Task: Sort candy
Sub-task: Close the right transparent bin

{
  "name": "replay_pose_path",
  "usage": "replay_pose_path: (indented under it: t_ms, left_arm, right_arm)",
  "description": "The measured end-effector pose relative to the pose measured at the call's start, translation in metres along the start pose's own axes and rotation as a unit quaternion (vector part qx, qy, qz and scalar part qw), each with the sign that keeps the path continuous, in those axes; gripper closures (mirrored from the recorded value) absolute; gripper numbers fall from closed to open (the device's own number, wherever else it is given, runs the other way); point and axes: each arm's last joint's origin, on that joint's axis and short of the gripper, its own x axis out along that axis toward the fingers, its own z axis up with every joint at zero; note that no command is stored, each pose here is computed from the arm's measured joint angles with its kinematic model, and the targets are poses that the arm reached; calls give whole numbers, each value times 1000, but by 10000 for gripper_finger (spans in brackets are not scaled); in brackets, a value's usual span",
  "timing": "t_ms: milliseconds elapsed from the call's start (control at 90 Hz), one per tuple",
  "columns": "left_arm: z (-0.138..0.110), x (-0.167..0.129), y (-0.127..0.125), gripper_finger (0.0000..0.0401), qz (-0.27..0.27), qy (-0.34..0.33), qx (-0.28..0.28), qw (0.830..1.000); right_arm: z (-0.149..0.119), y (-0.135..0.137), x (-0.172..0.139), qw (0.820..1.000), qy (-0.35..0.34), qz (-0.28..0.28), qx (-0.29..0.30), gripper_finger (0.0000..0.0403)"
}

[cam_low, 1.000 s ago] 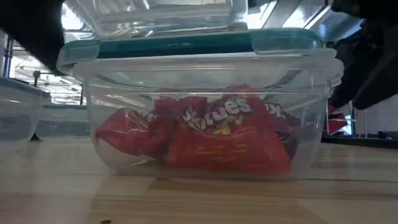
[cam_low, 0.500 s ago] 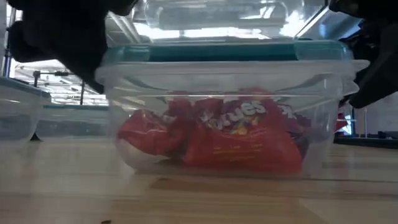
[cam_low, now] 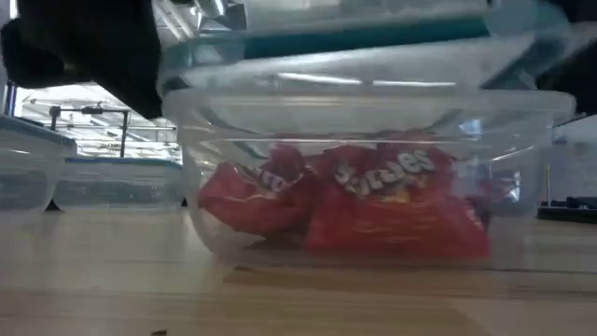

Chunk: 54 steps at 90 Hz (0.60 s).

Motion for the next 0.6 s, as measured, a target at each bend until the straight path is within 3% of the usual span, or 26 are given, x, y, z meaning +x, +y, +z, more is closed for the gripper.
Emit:
replay_pose_path:
  t_ms: [400,600]
  left_arm:
    - [-2,-3,-4,401,-13,-22,-3,1000]
    - [5,0,-4,401,-13,-47,-7,999]
  right_arm:
    - [14,15,-15,1000,-10,0,-27,265]
    - [39,21,-14,993,-104,36,-29,265]
